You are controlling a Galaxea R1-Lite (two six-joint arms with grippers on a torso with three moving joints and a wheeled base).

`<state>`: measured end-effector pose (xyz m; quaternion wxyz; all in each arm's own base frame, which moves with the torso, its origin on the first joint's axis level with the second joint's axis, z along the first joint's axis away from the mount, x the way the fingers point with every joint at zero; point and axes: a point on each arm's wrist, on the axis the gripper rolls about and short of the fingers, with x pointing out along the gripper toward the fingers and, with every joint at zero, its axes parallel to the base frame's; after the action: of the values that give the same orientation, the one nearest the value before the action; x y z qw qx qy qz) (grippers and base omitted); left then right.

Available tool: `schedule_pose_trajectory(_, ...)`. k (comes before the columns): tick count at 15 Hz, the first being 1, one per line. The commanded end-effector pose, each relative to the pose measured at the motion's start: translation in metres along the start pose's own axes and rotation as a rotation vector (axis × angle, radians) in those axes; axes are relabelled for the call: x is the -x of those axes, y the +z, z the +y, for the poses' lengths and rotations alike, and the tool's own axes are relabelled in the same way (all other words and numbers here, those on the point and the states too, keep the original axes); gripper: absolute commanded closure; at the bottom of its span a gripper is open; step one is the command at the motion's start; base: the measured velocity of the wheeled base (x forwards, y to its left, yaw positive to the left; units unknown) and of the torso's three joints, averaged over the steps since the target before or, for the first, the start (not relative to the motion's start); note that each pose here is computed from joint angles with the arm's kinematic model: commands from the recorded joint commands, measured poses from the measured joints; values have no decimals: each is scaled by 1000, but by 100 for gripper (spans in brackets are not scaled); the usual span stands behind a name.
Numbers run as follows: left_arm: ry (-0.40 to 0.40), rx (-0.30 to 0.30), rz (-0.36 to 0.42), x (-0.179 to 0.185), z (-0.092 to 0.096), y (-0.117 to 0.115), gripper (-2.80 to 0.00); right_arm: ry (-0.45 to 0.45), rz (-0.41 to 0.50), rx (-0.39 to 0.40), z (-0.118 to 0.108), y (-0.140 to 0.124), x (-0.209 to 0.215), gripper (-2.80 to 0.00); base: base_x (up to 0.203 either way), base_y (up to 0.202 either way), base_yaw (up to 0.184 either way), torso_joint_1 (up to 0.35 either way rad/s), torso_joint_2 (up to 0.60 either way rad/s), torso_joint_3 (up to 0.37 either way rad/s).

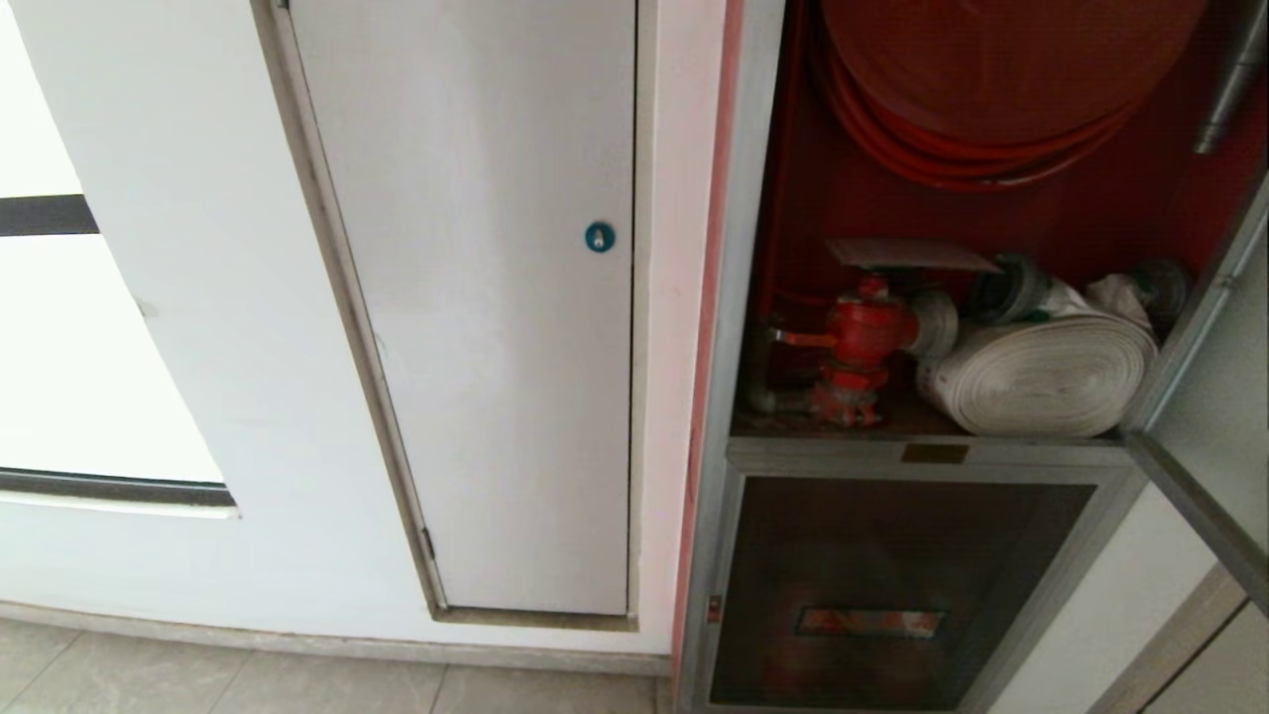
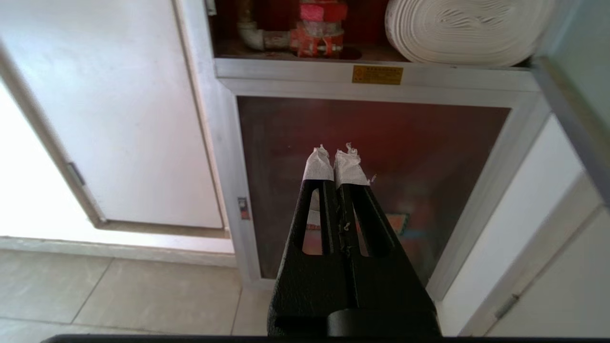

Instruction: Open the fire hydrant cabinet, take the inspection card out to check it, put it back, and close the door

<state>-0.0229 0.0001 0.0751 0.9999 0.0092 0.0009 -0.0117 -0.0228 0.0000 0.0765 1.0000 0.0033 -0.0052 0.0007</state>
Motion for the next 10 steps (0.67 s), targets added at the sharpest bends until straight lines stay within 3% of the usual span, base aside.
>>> schedule_pose_trajectory(1, 0, -1, 1, 0, 0, 0, 0, 0, 4, -1, 0, -1, 0, 0, 192, 0, 2, 17, 3, -2)
schedule_pose_trajectory(10, 0, 0, 1, 0, 0, 0, 0, 0, 4, -1, 0, -1, 0, 0, 196, 0, 1, 4, 3, 2)
